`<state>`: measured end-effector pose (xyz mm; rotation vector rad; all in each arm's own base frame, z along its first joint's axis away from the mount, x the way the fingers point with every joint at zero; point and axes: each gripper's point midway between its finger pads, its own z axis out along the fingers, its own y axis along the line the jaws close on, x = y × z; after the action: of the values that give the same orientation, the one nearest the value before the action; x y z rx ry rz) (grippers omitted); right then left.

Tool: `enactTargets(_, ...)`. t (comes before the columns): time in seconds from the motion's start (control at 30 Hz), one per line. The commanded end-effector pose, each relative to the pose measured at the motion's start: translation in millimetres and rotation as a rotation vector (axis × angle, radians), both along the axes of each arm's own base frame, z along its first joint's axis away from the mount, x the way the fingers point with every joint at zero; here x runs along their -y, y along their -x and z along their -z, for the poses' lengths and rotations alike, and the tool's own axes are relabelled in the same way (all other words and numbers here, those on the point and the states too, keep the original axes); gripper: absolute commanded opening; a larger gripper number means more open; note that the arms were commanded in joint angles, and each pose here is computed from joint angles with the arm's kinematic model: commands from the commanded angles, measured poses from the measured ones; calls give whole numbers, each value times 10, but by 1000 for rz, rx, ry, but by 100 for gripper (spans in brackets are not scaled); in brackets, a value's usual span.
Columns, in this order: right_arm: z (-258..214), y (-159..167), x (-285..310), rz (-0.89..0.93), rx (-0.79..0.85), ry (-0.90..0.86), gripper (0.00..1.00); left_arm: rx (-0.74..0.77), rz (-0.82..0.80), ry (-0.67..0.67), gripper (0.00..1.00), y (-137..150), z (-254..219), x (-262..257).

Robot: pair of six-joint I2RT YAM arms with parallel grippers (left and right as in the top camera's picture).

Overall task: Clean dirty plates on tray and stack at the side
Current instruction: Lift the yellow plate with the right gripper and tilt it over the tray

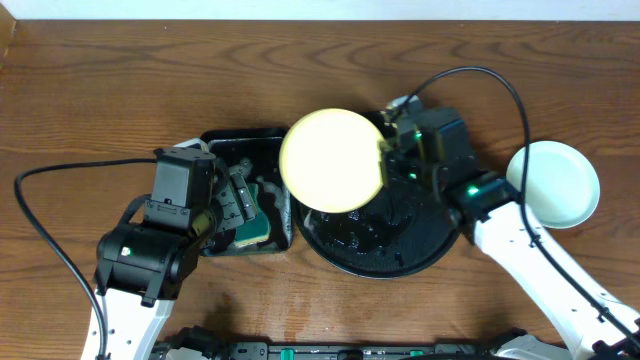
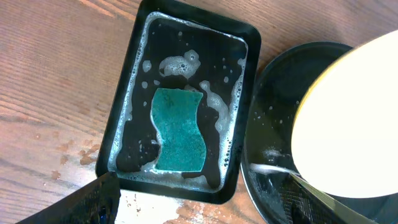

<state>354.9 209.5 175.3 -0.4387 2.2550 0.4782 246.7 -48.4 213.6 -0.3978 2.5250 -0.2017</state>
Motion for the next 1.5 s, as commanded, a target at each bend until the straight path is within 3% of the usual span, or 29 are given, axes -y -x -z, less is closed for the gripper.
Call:
enactTargets(0.0,-303,20,-408,-69,97,-93,1,1,1,-2,83,-28,-24,-3)
enactTargets(0.17,-400,6,-874,-100,233,-103,1,-5,1,-3,83,-34,-9,-2)
enactTargets(0.6,-451,-105,-1340,-140,614,155,1,-7,1,-4,83,-35,-4,-2)
enactTargets(1.1,-693,95,-1542,-211,802,294,1,-7,1,-4,83,-35,-4,-2)
enactTargets(1.47,-777,145,-1562,-212,818,278,1,-7,1,-4,83,-35,-4,-2)
